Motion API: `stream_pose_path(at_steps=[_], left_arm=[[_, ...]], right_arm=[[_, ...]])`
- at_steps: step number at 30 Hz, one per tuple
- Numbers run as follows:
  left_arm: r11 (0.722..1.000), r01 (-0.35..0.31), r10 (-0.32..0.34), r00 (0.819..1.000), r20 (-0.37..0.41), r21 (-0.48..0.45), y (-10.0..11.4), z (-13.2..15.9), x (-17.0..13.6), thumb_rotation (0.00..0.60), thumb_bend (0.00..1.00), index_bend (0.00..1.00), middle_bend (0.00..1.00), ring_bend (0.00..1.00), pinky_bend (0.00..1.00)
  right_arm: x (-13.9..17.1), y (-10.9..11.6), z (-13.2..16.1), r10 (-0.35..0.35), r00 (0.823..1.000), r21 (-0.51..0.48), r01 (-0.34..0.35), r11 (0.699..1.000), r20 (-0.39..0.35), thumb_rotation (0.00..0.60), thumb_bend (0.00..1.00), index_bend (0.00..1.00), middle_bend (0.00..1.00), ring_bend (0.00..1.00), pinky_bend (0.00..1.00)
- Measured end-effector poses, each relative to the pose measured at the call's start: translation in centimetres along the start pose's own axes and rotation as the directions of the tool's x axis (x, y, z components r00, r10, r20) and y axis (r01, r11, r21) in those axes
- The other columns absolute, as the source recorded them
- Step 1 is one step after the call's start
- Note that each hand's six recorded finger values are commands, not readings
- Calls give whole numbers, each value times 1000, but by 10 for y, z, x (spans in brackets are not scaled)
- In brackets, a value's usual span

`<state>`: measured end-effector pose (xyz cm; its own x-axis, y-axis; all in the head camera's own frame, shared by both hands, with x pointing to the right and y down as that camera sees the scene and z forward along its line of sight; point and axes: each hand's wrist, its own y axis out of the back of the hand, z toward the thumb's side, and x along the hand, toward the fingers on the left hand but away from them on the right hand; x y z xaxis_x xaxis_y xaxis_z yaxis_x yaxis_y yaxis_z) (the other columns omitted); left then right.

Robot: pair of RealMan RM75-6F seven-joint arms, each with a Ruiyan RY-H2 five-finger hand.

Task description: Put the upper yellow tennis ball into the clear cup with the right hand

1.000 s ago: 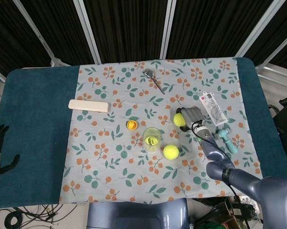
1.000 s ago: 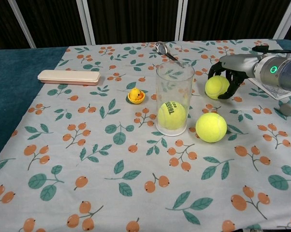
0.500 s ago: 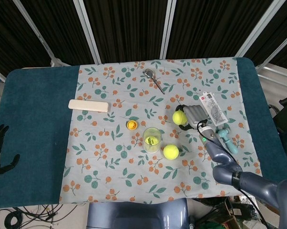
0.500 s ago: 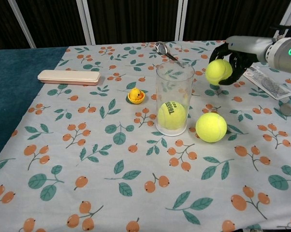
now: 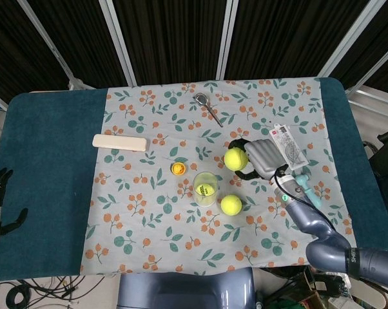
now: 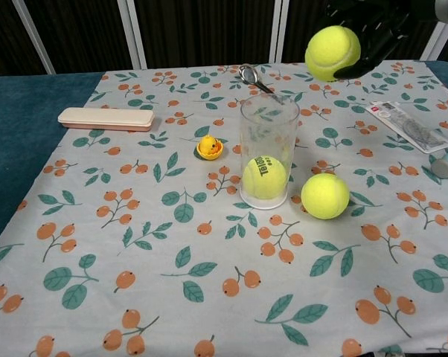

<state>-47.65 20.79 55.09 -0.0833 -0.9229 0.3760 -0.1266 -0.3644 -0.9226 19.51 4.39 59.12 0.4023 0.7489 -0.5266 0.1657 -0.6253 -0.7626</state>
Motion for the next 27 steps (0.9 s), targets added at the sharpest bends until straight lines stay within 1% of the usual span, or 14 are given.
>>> stream_pose_path(at_steps=[5,11,17,19,22,25,27], left_arm=[[1000,2,-2,1000,-2,-2,0,-1,0,600,299,40,29,2,0],[1000,-2,2,1000,-3,-4,1,-1,0,600,299,40,29,2,0],[1000,-1,1,1000,-5,-7,2,-2,1,600,300,40,29,2,0],[1000,-1,1,1000,-4,-7,2,-2,1,600,299,40,29,2,0],[1000,-3,3,1000,-4,-6,2,-2,1,600,299,40,29,2,0],[1000,-3,3,1000,-5,-7,2,-2,1,600,299,40,29,2,0],[1000,-3,3,1000,-5,-6,2,-2,1,600,299,40,29,2,0]], right_arm=[[-1,-2,33,48,997,-1,-48,999,-52,600,291,609,452,545,469],[-9,-18,73,95,986,8,-95,995,-135,600,292,609,451,545,469],[-9,-28,87,111,982,21,-109,994,-153,600,292,607,448,543,469],[-9,-30,90,111,982,21,-109,994,-156,600,291,591,438,538,469],[-10,-33,91,116,981,25,-113,993,-154,600,277,521,416,526,465],[-11,-33,90,115,982,44,-110,993,-148,600,224,367,358,454,429],[-10,-33,90,119,982,43,-113,993,-146,600,185,246,297,372,383]])
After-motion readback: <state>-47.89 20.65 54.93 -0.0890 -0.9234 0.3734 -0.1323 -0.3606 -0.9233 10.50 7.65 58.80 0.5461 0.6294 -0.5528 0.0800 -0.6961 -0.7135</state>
